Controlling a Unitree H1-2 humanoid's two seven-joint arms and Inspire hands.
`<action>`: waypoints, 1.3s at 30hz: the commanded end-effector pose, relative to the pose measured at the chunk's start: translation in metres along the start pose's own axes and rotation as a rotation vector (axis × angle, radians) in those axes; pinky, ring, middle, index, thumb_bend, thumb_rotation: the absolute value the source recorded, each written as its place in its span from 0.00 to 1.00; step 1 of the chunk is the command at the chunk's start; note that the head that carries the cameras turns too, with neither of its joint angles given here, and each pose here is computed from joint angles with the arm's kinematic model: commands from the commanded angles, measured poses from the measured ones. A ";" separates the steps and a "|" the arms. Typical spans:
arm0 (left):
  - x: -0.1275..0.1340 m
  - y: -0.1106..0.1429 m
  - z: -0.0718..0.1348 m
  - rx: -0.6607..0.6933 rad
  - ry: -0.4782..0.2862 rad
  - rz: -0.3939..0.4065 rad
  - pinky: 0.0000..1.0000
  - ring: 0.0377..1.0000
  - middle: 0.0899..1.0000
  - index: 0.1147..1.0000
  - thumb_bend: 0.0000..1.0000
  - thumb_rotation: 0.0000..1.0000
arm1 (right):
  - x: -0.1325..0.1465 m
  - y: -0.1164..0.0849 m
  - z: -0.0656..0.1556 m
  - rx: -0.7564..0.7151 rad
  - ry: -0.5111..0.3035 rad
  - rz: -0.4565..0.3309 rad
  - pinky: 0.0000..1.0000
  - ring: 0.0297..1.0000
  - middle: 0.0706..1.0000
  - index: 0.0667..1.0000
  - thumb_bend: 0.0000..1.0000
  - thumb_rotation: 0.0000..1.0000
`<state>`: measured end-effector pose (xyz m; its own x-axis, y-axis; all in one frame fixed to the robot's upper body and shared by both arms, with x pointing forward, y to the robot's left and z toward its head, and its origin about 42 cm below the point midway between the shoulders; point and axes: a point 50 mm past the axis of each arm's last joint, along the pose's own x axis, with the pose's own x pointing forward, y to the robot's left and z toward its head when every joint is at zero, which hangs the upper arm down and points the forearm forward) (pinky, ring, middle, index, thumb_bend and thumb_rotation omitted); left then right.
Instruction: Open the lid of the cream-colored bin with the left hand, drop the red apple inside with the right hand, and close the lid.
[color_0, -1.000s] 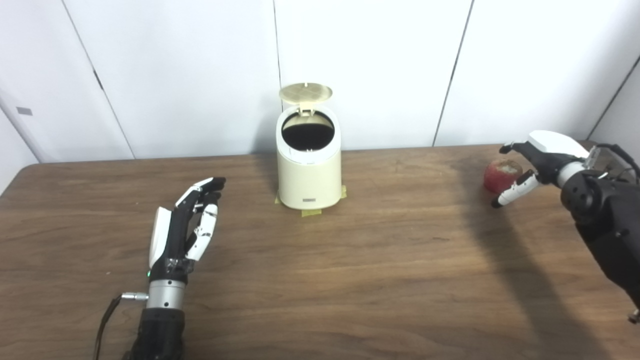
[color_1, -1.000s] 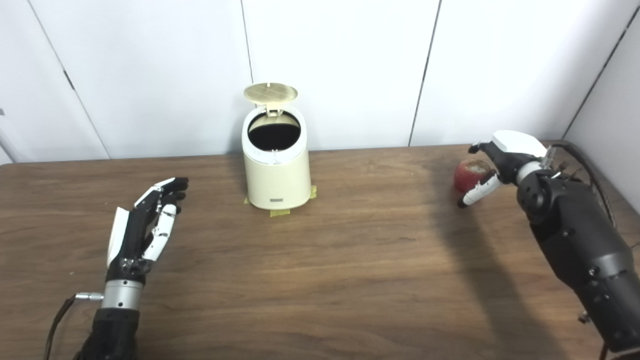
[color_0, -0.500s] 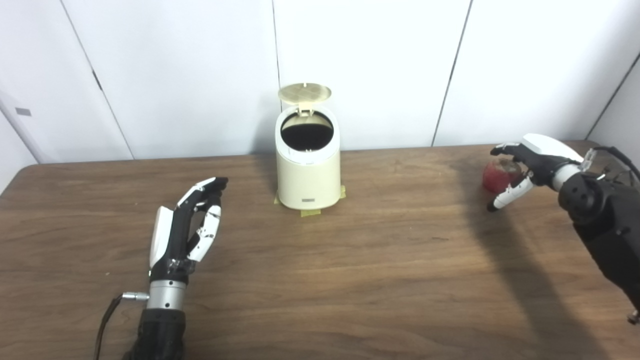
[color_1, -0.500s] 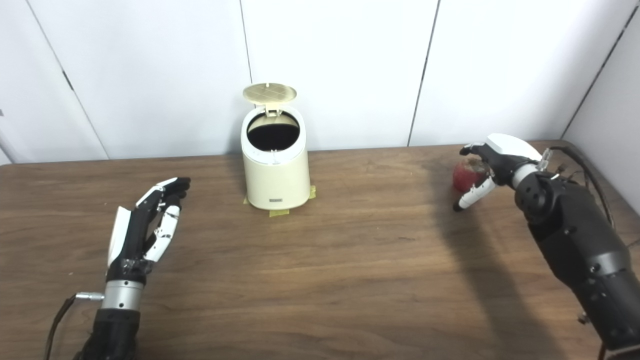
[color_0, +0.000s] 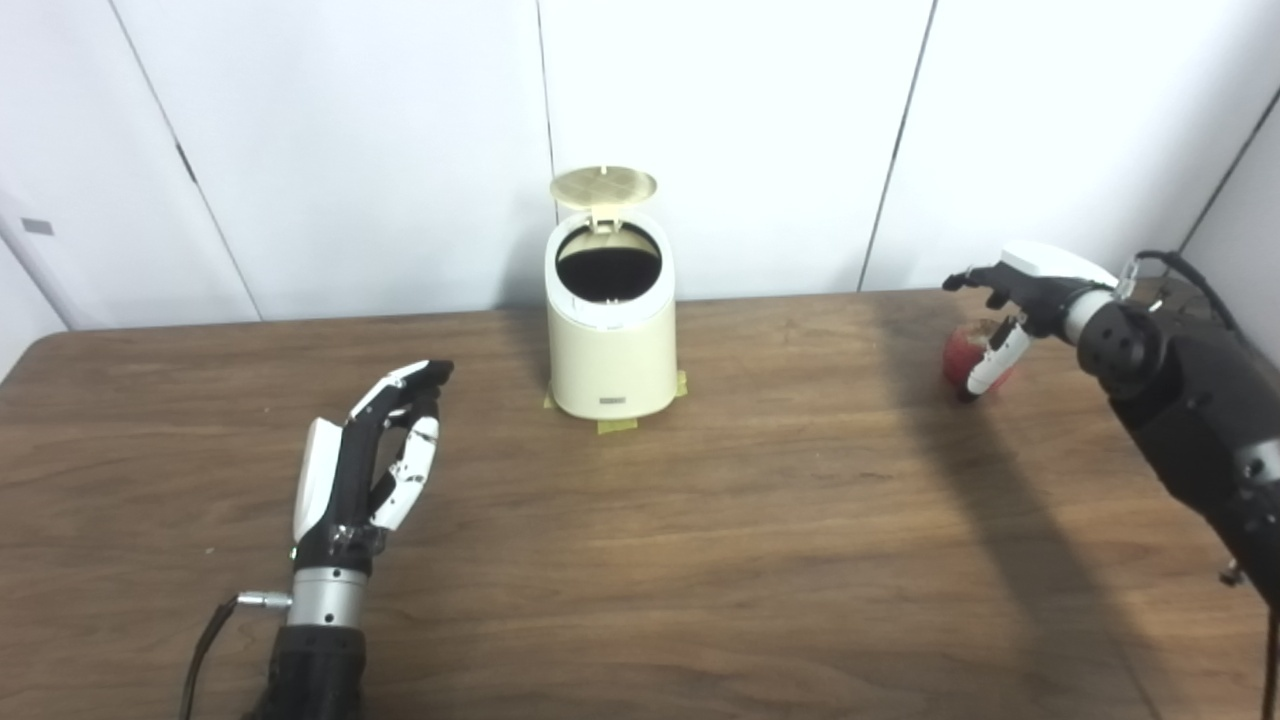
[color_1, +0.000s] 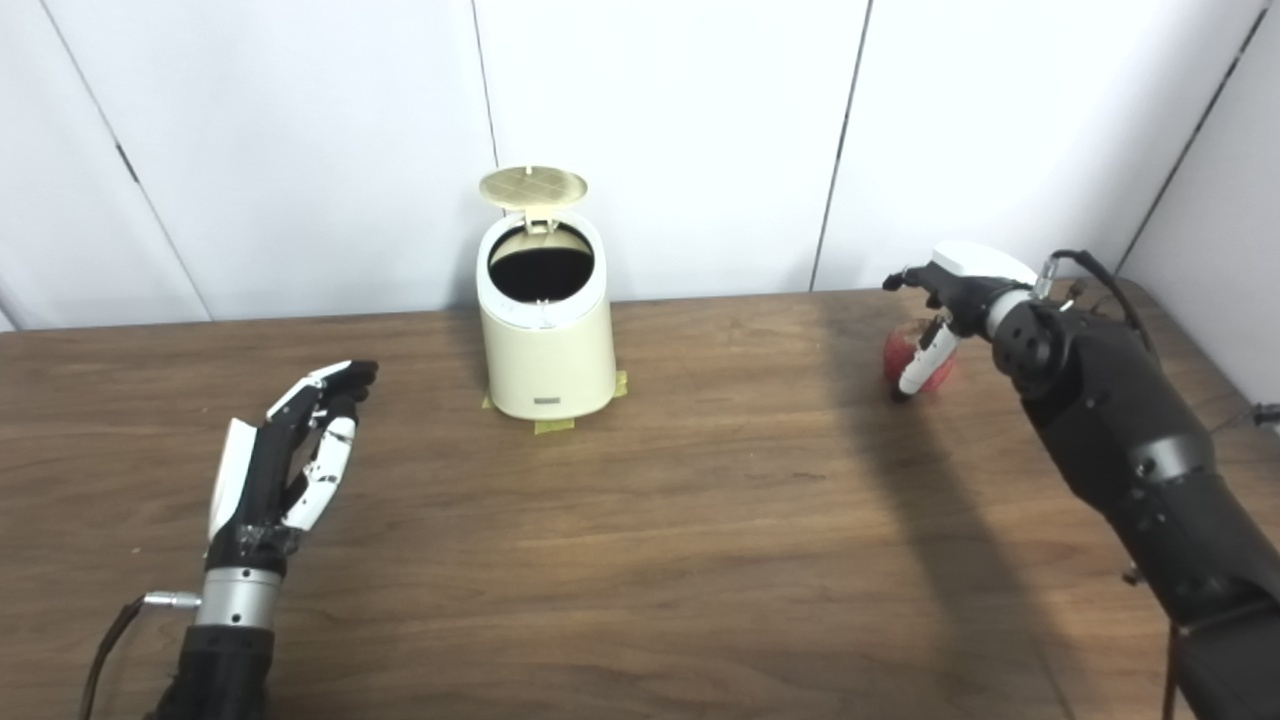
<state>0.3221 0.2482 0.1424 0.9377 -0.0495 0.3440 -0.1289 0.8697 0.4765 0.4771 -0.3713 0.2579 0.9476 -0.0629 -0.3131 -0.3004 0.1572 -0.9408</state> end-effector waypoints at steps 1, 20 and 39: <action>0.002 0.005 0.005 0.015 -0.033 0.013 0.66 0.74 0.75 0.73 0.18 0.77 | -0.003 -0.044 -0.001 -0.022 -0.018 -0.108 0.64 0.81 0.88 0.82 0.93 0.15; 0.002 0.006 0.009 0.012 -0.038 0.022 0.65 0.73 0.74 0.72 0.18 0.76 | 0.003 -0.049 0.012 -0.114 0.015 0.004 0.58 0.72 0.83 0.79 0.91 0.17; 0.002 0.007 0.013 0.014 -0.046 0.036 0.65 0.73 0.73 0.72 0.19 0.79 | -0.002 -0.038 0.008 -0.138 0.038 0.087 0.61 0.77 0.84 0.75 0.92 0.15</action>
<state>0.3179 0.2492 0.1429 0.9411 -0.0387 0.3359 -0.1390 0.8615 0.4884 0.4812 -0.3595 0.2598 0.8817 -0.0644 -0.4674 -0.4649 0.0499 -0.8839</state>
